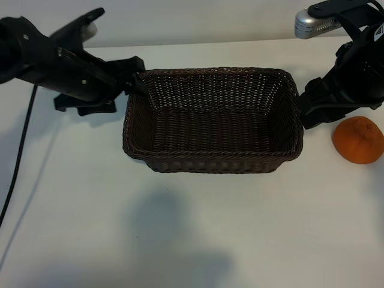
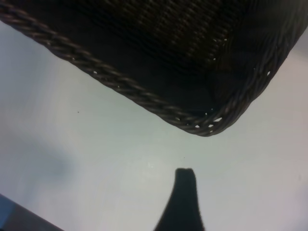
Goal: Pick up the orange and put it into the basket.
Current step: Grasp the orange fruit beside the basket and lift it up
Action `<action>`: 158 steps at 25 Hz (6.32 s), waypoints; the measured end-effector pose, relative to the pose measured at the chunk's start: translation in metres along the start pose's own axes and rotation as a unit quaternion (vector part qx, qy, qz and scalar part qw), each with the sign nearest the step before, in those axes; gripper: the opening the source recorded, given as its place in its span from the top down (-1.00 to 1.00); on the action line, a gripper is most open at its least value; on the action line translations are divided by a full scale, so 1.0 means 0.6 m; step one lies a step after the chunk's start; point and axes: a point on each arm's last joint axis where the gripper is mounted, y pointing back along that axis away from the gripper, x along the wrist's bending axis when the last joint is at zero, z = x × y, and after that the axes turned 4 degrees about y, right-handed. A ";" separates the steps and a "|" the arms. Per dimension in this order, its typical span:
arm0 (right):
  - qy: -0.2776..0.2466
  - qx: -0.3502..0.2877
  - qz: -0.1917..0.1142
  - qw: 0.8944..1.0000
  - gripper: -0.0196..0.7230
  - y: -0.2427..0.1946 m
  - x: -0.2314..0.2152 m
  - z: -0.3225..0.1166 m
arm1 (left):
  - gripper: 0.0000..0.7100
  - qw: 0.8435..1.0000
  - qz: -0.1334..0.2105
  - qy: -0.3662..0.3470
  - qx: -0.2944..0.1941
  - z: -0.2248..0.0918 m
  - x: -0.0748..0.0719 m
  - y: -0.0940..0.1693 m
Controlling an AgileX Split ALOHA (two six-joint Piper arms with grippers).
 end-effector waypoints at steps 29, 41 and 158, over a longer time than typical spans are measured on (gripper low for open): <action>0.000 0.001 0.000 1.000 -0.66 0.000 0.000 0.000 | -0.70 0.980 0.183 -0.082 -0.011 0.077 0.023 0.228; 0.000 0.001 0.001 1.000 -0.66 0.000 0.000 0.000 | -0.68 0.974 0.204 -0.015 -0.100 0.048 0.128 0.418; -0.230 0.076 -0.141 0.960 -0.56 -0.189 -0.208 -0.012 | -0.67 0.934 0.114 -0.181 -0.288 -0.466 0.197 0.359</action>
